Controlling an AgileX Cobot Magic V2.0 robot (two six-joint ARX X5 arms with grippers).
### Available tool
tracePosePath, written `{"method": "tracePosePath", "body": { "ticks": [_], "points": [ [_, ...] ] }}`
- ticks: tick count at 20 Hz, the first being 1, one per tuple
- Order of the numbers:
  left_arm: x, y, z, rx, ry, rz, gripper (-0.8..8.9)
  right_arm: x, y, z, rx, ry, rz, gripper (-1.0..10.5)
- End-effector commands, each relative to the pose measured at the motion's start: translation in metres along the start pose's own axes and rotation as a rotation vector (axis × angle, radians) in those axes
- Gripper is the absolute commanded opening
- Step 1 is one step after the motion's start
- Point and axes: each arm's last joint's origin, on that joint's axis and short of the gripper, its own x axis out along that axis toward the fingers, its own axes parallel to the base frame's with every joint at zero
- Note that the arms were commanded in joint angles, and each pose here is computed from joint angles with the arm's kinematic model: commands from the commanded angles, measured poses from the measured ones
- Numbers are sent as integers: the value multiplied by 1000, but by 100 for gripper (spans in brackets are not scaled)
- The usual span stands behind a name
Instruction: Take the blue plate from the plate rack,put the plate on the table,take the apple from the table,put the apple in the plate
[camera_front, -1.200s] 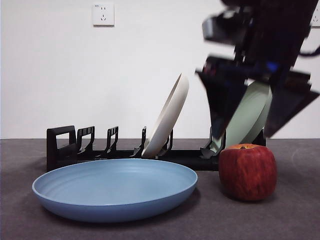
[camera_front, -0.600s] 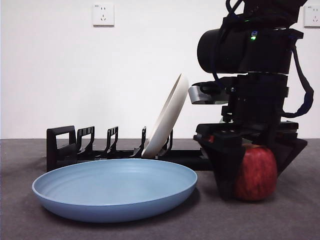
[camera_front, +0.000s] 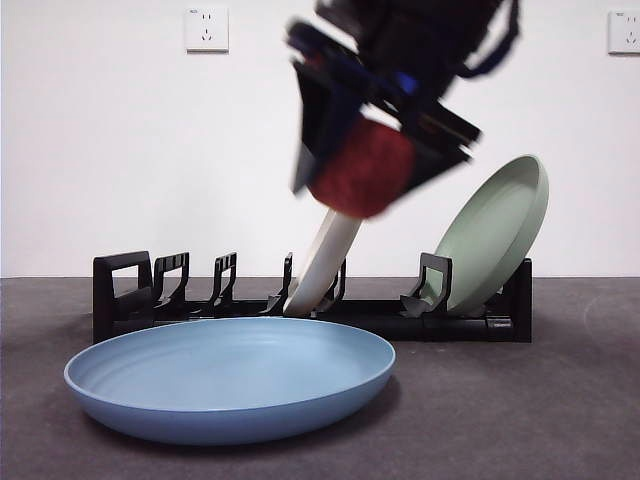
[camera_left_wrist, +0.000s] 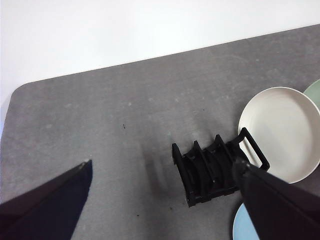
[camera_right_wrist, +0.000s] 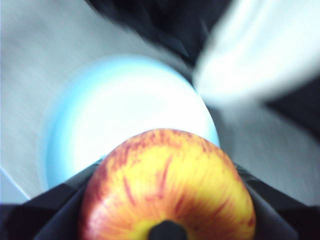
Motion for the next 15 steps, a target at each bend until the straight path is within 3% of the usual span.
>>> {"method": "tracePosePath", "body": {
  "ticks": [1, 9, 15],
  "points": [
    [1, 0, 0, 11, -1, 0, 471, 9, 8, 11, -21, -6, 17, -12],
    [2, 0, 0, 11, 5, 0, 471, 69, 45, 4, -108, 113, 66, -12],
    [2, 0, -2, 11, 24, -1, 471, 120, 59, -23, -171, 256, -2, -9]
  ]
}}
